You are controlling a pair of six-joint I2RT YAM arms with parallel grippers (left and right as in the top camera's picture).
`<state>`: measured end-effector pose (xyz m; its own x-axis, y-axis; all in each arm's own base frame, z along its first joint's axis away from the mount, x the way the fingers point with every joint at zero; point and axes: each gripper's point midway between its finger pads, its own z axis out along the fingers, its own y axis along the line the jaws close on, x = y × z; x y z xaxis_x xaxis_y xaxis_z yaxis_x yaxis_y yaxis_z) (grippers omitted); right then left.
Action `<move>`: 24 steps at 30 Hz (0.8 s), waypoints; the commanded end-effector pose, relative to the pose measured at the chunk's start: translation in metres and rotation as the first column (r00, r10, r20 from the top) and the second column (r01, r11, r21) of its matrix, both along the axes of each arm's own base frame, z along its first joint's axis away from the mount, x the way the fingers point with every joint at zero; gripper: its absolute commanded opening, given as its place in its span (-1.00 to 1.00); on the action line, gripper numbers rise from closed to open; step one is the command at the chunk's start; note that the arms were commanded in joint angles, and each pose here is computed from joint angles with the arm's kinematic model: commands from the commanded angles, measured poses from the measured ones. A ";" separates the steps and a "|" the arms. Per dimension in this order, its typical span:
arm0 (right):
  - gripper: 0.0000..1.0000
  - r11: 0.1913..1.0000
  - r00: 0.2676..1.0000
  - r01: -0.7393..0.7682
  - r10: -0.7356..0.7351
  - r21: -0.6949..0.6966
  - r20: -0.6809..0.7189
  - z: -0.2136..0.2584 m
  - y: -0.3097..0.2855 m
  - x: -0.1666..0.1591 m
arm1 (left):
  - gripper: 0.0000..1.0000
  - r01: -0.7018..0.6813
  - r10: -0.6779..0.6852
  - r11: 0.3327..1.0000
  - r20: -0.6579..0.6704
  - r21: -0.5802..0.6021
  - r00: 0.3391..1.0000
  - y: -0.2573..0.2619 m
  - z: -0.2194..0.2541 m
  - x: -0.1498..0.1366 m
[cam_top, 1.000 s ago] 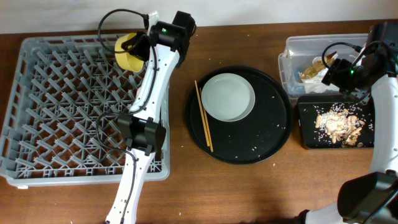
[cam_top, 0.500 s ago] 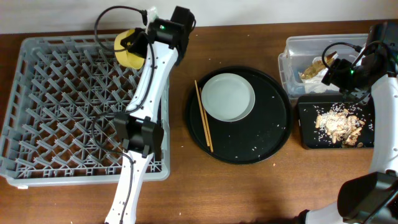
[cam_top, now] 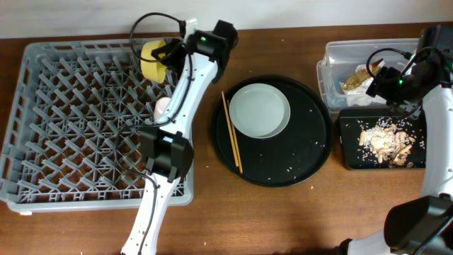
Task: Sort waste into correct bins and load items into the dishwasher rack
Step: 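Set the yellow bowl tilted in the back of the rack with the left gripper, then grasp the white plate with the left gripper and lift it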
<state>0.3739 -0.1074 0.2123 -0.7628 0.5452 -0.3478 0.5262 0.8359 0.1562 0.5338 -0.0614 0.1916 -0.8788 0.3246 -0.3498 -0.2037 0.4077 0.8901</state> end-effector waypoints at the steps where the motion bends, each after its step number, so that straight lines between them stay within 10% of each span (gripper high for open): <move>1: 0.52 1.000 1.000 -0.005 0.005 -0.002 -0.006 -0.002 0.000 0.000 | -0.98 0.024 -0.028 0.992 -0.029 -0.126 0.999 -0.011 -0.008 -0.003; 6: 0.52 1.000 1.000 -0.007 0.007 0.002 -0.004 -0.002 0.001 0.000 | 0.48 0.044 -0.051 0.987 -0.040 -0.152 0.998 -0.023 -0.012 -0.005; 11: 0.52 1.000 1.000 -0.009 0.009 0.005 -0.004 -0.002 0.001 0.000 | 0.73 0.117 -0.134 0.980 -0.103 -0.160 0.986 -0.051 -0.016 -0.010; 15: 0.52 1.000 1.000 -0.017 0.017 0.025 -0.001 -0.003 0.005 0.001 | 0.74 0.189 -0.244 0.906 -0.104 -0.379 0.964 -0.074 0.007 -0.021; 18: 0.60 0.998 1.000 -0.027 0.027 0.049 0.007 -0.002 0.010 0.002 | 0.87 0.284 -0.393 0.686 -0.013 -0.670 0.919 -0.118 0.040 -0.038; 21: 0.68 0.998 1.000 -0.027 0.027 0.049 0.005 -0.002 0.010 0.001 | 0.78 0.276 -0.647 0.207 0.080 -0.939 0.759 -0.211 0.049 -0.079; 24: 0.72 0.998 1.000 -0.027 0.027 0.051 -0.001 -0.003 0.010 0.000 | 0.51 0.214 -0.688 0.187 0.028 -0.959 0.726 -0.232 0.030 -0.095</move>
<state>0.3750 -0.0996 0.2123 -0.7730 0.5405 -0.3323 0.5051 0.8412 0.1931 0.4663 -0.2502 0.2422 -0.7857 0.3637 -0.5004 0.4057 0.9136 0.0270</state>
